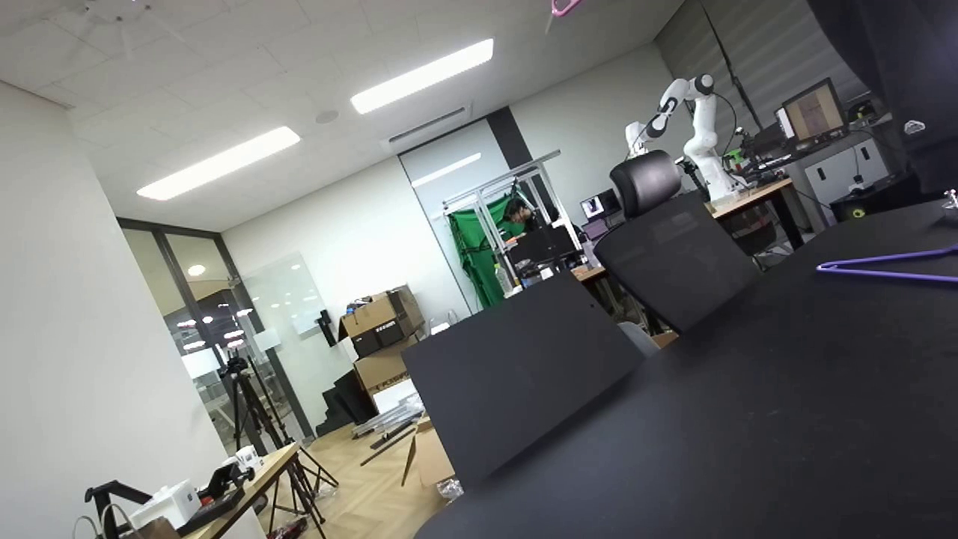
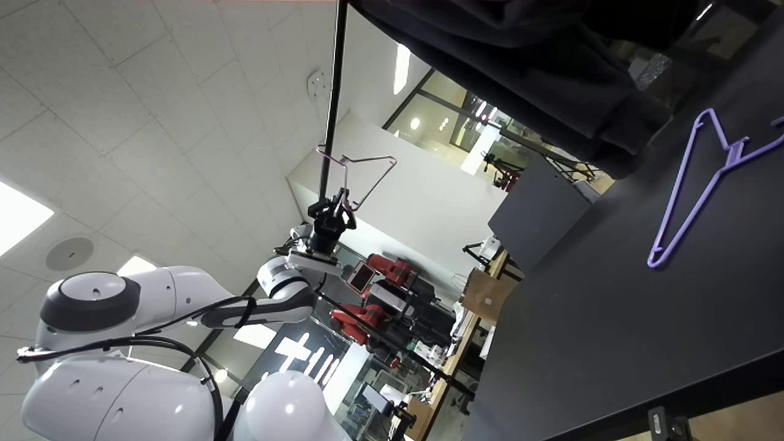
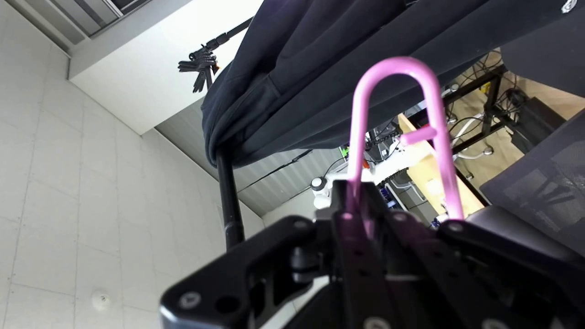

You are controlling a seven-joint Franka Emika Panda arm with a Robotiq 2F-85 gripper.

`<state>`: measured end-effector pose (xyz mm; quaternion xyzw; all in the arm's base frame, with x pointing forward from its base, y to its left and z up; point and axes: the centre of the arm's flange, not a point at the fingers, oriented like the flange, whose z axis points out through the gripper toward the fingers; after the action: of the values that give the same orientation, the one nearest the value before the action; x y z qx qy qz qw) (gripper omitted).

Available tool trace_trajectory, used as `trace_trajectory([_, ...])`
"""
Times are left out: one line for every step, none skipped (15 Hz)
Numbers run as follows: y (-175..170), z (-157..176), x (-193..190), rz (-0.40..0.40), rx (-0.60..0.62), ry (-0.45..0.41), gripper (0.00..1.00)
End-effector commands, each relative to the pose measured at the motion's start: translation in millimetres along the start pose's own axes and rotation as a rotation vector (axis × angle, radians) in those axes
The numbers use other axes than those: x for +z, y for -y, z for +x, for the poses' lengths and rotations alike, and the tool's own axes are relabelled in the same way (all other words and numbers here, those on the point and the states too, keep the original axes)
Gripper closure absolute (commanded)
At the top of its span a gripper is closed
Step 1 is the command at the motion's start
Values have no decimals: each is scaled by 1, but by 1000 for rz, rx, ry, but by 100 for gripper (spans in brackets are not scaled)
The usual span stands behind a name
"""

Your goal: Pick up the pink hanger from the table and place it on the black rail

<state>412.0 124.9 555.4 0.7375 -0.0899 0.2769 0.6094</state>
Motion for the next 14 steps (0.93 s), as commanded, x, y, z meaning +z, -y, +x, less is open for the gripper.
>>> trace_trajectory([3, 11, 9, 11, 18, 13, 98])
trace_trajectory([5, 11, 10, 12, 15, 16, 98])
trace_trajectory([4, 10, 10, 11, 14, 18, 67])
trace_trajectory([3, 8, 10, 6, 9, 21, 65])
trace_trajectory([-1, 7, 8, 6, 6, 18, 60])
trace_trajectory([-4, 4, 6, 5, 8, 15, 54])
trace_trajectory([-8, 2, 4, -3, 8, 15, 45])
trace_trajectory([-12, 0, 1, -9, 9, 14, 39])
trace_trajectory([-16, -3, -2, -13, 12, 11, 31])
trace_trajectory([-20, -4, -5, -17, 14, 9, 25])
trace_trajectory([-24, -7, -9, -16, 12, 3, 18])
trace_trajectory([-27, -9, -12, -13, 12, -3, 12])
trace_trajectory([-29, -11, -16, -10, 9, -12, 5])
trace_trajectory([-31, -13, -21, -4, 2, -23, 1])
